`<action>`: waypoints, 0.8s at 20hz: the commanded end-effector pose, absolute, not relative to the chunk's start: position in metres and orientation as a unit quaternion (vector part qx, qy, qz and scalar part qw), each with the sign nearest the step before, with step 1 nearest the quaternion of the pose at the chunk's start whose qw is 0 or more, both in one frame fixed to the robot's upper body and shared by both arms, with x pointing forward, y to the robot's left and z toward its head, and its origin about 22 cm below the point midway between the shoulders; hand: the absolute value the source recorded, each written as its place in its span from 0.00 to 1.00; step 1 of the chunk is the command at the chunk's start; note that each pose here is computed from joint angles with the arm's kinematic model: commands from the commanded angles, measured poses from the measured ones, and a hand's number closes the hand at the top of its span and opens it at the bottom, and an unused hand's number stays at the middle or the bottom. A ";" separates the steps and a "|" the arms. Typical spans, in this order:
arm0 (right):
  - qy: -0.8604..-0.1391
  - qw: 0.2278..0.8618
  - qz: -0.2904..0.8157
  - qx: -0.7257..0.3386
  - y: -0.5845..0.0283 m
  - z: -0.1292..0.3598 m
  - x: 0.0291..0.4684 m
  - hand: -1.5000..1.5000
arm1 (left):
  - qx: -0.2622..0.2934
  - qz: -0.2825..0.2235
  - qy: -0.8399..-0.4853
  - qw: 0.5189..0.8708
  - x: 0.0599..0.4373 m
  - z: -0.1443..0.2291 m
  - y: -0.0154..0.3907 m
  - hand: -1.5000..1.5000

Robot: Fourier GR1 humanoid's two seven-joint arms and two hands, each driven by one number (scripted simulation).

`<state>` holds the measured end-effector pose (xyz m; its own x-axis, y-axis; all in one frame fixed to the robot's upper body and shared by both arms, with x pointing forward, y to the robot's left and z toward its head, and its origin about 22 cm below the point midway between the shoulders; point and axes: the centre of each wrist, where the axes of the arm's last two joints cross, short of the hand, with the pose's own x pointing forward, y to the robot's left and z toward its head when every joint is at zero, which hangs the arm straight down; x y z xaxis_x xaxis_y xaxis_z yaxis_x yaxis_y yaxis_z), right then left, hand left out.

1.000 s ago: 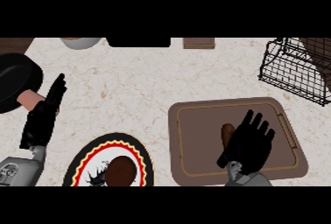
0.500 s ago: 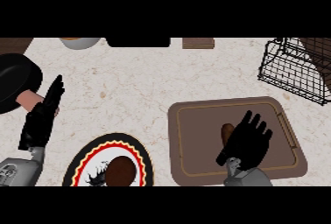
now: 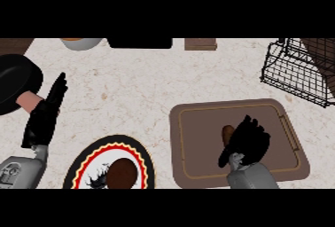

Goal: Pick the sweet potato from the tray and place it in the tiered basket

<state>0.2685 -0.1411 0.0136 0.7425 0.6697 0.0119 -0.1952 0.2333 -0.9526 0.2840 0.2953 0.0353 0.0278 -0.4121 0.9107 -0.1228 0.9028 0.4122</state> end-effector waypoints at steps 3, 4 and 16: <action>-0.111 0.770 0.330 -0.534 -0.122 -0.016 0.264 1.00 | 0.190 -0.105 -0.691 0.689 0.279 0.035 0.289 0.50; -0.104 0.752 0.355 -0.545 -0.140 -0.013 0.272 1.00 | 0.191 -0.109 -0.690 0.690 0.271 0.020 0.293 0.50; -0.274 0.786 0.296 -0.469 -0.114 0.040 0.328 1.00 | 0.178 -0.115 -0.691 0.691 0.280 0.028 0.269 0.50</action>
<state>0.2928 -0.1273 0.0200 0.6330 0.7731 0.0395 -0.2584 0.2590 -0.9307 0.2811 0.2844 0.0293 0.0254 -0.4052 0.9139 -0.1046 0.9081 0.4055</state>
